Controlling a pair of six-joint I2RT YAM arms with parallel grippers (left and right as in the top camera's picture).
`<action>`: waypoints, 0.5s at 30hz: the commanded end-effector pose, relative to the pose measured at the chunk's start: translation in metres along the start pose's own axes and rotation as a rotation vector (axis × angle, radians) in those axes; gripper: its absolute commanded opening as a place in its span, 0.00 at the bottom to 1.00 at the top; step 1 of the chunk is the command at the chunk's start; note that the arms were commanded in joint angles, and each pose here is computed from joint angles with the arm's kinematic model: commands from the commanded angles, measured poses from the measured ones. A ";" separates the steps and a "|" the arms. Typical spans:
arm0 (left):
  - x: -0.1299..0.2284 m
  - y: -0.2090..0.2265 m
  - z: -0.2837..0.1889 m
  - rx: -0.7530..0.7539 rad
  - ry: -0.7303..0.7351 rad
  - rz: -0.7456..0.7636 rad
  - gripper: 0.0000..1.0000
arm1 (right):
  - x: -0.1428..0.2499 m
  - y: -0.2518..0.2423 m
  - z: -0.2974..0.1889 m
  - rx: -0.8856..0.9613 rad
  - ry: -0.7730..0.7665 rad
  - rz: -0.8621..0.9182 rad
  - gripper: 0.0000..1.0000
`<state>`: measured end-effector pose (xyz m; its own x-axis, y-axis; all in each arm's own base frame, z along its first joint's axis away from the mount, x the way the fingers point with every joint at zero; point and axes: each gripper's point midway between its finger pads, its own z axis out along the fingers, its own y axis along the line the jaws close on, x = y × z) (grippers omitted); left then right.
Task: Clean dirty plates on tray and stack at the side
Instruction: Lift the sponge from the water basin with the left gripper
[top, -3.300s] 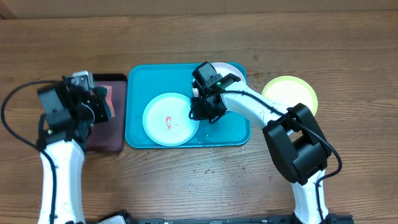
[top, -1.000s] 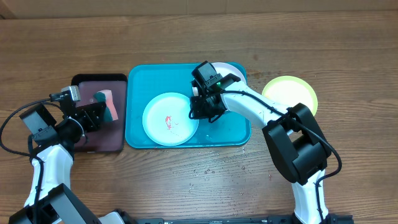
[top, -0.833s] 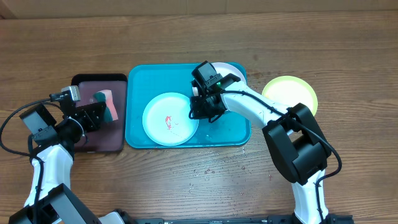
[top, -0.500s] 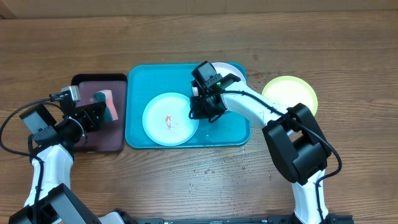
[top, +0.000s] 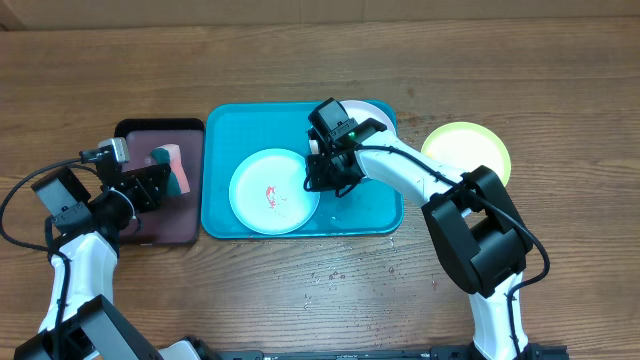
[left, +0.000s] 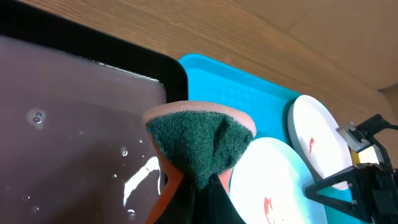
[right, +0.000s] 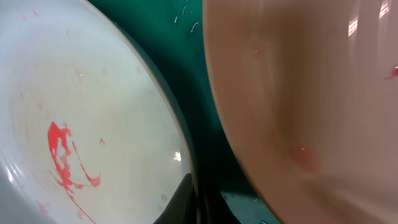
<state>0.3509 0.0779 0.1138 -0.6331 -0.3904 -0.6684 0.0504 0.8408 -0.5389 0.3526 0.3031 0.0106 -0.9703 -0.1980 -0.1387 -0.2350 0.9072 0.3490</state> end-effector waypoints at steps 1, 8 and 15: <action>0.000 0.006 0.000 -0.030 -0.003 -0.044 0.04 | 0.002 0.002 -0.006 0.005 -0.013 -0.019 0.04; 0.024 0.040 0.012 -0.408 0.082 -0.151 0.04 | 0.002 0.003 -0.006 0.004 -0.013 -0.019 0.04; 0.001 0.016 0.007 -0.634 0.174 -0.029 0.04 | 0.002 0.002 -0.006 0.005 -0.012 -0.019 0.04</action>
<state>0.3344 0.0632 0.0606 -0.7896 -0.4216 -0.4458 -0.3210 0.9031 -0.2854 0.3527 0.3031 0.0107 -0.9704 -0.1976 -0.1387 -0.2346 0.9074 0.3487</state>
